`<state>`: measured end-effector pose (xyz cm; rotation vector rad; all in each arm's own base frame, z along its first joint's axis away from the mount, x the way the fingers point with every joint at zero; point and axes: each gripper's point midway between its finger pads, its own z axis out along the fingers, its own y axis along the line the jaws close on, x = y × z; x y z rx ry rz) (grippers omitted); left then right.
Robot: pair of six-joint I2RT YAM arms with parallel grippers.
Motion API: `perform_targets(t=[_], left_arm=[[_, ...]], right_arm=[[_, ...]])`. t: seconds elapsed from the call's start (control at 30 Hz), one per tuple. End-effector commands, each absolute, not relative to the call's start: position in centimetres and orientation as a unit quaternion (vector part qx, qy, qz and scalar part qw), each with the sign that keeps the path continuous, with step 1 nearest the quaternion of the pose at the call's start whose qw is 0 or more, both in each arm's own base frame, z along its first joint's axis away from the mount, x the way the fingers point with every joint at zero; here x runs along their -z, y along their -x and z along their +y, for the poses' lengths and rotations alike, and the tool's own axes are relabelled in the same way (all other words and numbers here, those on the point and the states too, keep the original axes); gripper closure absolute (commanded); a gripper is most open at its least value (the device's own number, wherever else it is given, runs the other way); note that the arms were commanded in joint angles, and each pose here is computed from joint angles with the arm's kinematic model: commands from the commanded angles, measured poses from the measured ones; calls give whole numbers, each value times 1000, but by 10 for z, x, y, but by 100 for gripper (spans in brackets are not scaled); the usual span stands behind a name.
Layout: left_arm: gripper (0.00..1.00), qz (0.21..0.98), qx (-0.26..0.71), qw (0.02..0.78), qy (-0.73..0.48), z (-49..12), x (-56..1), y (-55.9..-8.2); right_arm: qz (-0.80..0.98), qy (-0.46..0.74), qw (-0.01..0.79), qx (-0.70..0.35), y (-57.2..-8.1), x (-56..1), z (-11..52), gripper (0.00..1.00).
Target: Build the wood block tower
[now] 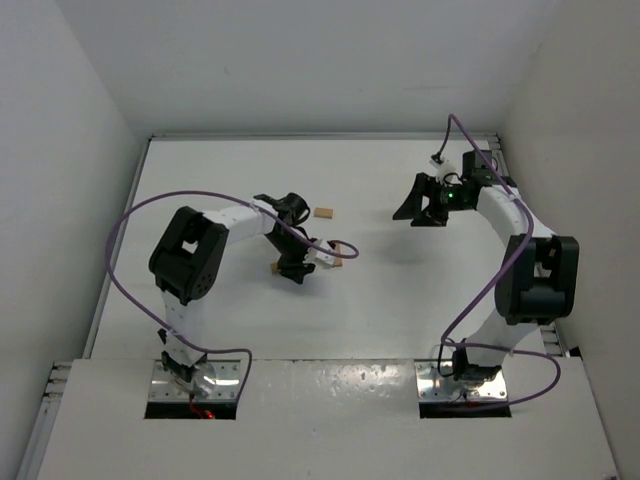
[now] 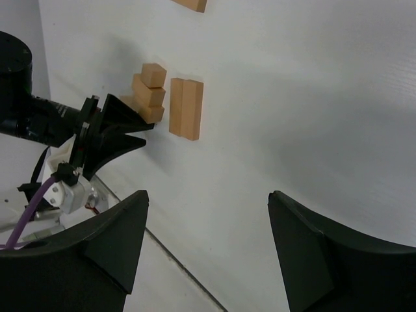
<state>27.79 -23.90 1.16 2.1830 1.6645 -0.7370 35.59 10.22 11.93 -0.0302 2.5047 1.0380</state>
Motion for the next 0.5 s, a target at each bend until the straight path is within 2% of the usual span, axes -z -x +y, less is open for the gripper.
perform_targets(t=[0.0, 0.07, 0.23, 0.27, 0.33, 0.4, 0.47], left_arm=[[54, 562, 269, 201, -756, -249, -46, -284], [51, 560, 282, 231, -744, -253, -69, -284], [42, 559, 242, 311, -730, -245, -137, -289], [38, 568, 236, 315, -723, -243, -139, -290], [14, 591, 209, 319, -711, -229, -140, -303], [0, 611, 199, 308, -702, -215, -129, -310], [0, 627, 200, 288, -696, -209, -112, -315]], right_arm=[[890, 24, 242, -386, -368, -136, 103, 25], [887, 23, 239, -395, -367, -138, 105, 25], [883, 31, 241, -400, -365, -141, 108, 24], [882, 33, 245, -402, -365, -144, 108, 23], [882, 32, 244, -401, -364, -144, 107, 21], [883, 30, 242, -401, -364, -142, 108, 20], [882, 29, 242, -403, -366, -142, 108, 18]])
